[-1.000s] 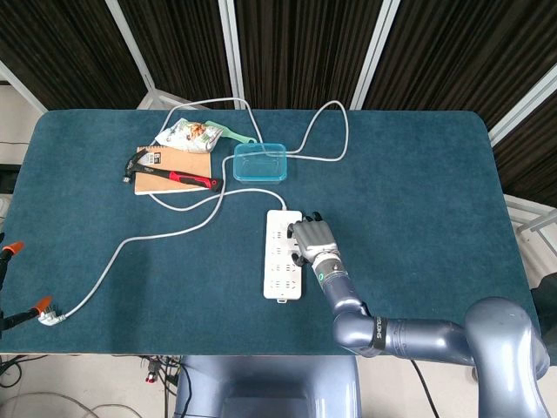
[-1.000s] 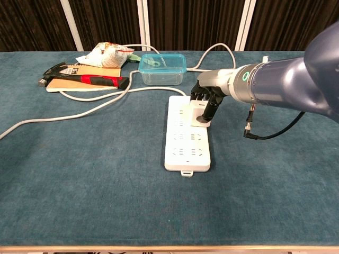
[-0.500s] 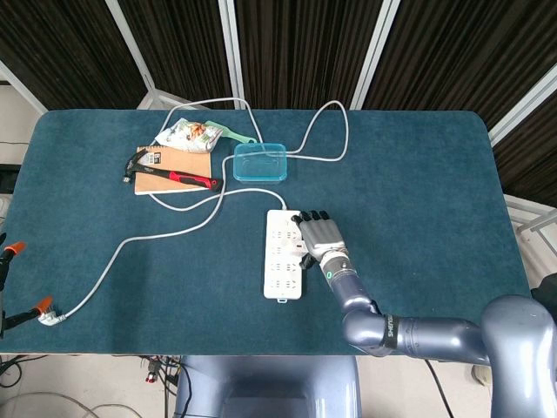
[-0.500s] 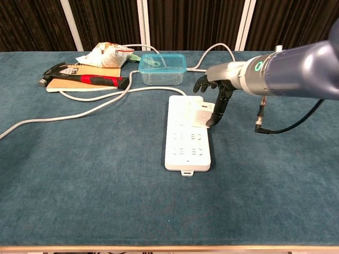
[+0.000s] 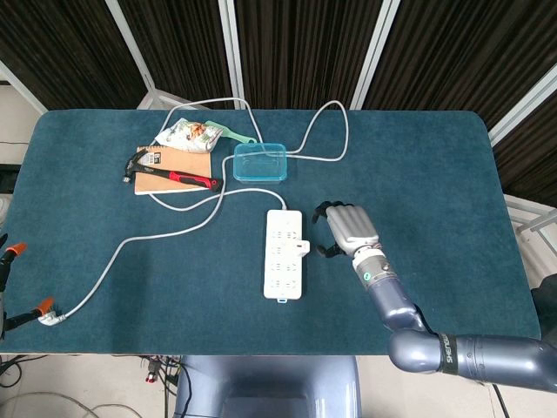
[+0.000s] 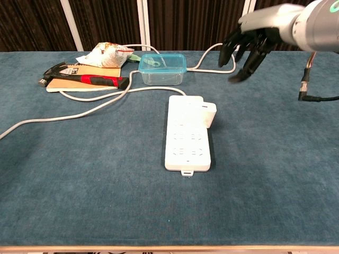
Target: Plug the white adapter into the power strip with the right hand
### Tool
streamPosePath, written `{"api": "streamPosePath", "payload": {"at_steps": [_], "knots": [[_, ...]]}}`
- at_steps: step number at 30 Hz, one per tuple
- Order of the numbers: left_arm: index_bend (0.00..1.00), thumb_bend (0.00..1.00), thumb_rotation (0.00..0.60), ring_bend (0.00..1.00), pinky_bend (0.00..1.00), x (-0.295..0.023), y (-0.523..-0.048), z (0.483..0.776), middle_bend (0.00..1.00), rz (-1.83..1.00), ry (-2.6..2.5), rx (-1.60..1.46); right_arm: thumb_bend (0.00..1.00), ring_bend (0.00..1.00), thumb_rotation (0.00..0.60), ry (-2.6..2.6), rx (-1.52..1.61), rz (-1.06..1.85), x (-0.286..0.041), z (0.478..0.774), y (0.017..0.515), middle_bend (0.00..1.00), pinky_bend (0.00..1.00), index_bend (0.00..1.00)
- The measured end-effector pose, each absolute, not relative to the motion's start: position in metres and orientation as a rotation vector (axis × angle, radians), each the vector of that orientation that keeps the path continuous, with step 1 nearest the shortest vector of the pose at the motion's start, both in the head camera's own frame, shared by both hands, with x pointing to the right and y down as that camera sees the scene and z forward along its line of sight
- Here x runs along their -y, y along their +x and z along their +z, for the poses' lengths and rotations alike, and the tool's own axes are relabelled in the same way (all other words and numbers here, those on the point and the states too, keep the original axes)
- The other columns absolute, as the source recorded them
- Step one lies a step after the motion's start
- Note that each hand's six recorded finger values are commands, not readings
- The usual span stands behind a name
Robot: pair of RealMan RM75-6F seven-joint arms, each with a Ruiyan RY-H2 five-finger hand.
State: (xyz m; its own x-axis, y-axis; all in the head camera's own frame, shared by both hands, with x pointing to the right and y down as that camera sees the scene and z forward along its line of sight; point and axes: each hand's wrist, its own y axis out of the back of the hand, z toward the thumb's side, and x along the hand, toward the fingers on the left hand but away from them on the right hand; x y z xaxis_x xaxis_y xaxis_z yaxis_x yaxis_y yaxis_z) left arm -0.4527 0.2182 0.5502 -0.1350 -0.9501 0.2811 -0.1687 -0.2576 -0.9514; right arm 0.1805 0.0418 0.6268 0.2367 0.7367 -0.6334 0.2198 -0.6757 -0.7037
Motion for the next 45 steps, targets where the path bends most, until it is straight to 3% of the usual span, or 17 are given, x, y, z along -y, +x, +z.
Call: {"api": "streamPosePath", "payload": {"at_steps": [4,11,27,45], "knots": [[0.18,0.06,0.600,0.00,0.00,-0.219,-0.451,0.551,0.00,-1.460,-1.453,-1.294,0.68,0.74,0.600,-2.022,1.032,1.349,-0.041,0.617,0.184,0.70,0.93,0.94],[0.19,0.07,0.600,0.00,0.00,-0.219,-0.452,0.550,0.00,-1.462,-1.450,-1.298,0.82,0.85,0.600,-2.126,1.078,1.295,-0.050,0.629,0.173,0.79,1.00,1.00],[0.19,0.07,0.600,0.00,0.00,-0.217,-0.456,0.549,0.00,-1.465,-1.449,-1.310,0.87,0.86,0.600,-2.354,2.006,0.813,-0.034,0.631,0.153,0.80,1.00,1.00],[0.19,0.07,0.600,0.00,0.00,-0.217,-0.454,0.552,0.00,-1.472,-1.449,-1.297,0.87,0.86,0.600,-2.283,1.929,0.752,-0.063,0.668,0.139,0.81,1.00,1.00]]}}
